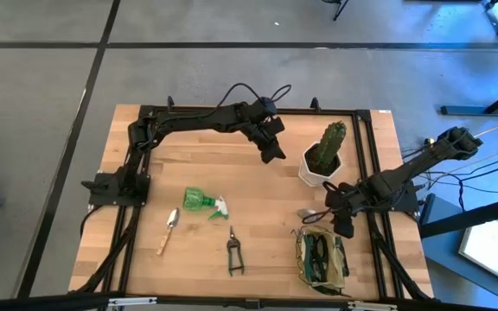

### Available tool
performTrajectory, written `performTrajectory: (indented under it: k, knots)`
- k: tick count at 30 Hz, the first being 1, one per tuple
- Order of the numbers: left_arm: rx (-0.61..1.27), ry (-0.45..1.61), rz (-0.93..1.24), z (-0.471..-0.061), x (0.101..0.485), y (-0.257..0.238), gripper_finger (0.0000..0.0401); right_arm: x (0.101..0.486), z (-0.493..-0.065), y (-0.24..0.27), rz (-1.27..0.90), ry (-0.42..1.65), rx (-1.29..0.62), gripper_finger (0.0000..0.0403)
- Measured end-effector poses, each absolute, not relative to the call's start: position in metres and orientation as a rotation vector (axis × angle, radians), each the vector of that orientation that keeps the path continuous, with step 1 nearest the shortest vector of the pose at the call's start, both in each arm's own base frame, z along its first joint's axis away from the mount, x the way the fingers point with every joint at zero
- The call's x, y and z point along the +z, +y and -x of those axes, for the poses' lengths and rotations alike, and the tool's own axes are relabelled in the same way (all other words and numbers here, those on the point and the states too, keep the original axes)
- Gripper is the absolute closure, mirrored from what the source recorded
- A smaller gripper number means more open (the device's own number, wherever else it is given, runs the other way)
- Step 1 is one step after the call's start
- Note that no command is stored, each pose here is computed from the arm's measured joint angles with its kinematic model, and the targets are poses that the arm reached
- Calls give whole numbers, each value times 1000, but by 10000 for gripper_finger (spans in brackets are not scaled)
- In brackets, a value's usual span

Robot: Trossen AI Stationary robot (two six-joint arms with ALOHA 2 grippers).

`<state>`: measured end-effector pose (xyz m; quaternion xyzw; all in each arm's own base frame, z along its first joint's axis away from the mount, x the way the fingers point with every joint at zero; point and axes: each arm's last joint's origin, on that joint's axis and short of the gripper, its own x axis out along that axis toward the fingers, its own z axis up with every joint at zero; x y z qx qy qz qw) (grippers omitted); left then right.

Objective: Pick & Place Garden tools in Gardening bag
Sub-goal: Put the right hand trowel into the side pocket of the white bag

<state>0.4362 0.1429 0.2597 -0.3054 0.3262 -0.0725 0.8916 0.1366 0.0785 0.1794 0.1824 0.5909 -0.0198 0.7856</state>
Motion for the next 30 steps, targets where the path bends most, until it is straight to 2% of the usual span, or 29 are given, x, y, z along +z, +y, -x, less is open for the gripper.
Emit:
performTrajectory:
  k: [23,30]
  knots:
    - [-169,676,629,-436,260,143,398,144,-147,81,-279,1235,-48,221]
    - [-163,674,631,-435,260,145,398,130,-144,81,-344,1218,-10,221]
